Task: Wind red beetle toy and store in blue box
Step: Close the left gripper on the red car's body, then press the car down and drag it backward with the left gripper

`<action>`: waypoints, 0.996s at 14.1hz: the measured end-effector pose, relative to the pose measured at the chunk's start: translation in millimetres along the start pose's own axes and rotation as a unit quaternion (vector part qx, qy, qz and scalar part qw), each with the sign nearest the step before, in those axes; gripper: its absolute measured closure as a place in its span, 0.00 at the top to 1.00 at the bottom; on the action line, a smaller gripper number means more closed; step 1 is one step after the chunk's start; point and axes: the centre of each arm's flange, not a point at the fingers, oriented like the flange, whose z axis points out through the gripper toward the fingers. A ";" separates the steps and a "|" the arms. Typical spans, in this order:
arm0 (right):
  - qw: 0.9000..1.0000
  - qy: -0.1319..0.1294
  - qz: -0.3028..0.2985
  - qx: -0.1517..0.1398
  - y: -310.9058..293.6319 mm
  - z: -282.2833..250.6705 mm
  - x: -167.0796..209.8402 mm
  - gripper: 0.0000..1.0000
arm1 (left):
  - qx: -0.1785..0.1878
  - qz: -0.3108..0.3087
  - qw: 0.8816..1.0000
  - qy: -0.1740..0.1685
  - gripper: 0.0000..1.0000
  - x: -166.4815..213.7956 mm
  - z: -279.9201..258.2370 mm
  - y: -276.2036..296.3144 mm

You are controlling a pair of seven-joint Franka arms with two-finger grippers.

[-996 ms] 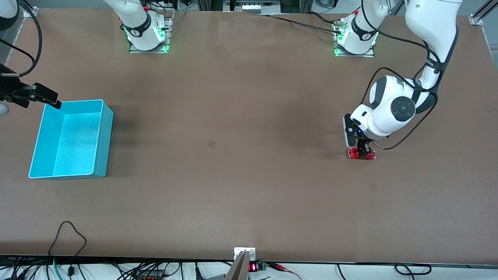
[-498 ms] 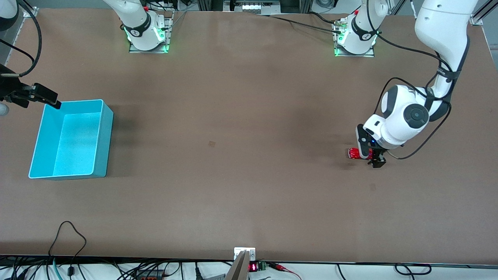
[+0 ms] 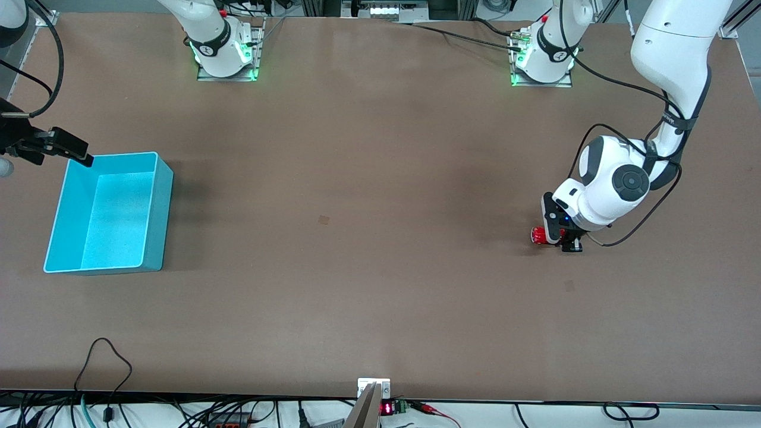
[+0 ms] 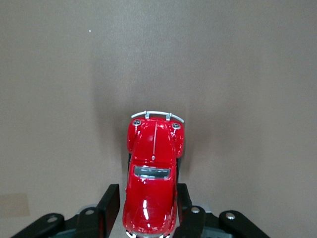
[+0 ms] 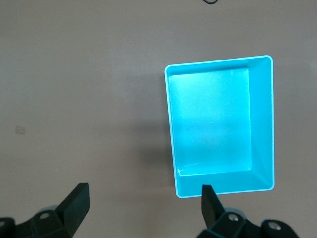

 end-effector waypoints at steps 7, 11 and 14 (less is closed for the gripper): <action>1.000 0.002 0.000 0.000 0.3 -0.4 0.5 1.00 | 0.001 0.000 1.000 0.000 0.44 -0.7 -0.4 -0.7; 1.000 0.003 0.000 0.000 0.4 -0.4 0.5 1.00 | 0.001 -0.001 1.000 0.000 0.44 -2.9 -0.3 -0.9; 1.000 0.003 0.000 0.000 0.5 -0.5 0.6 1.00 | 0.001 -0.010 1.000 -0.001 0.44 -16.6 -0.2 -2.2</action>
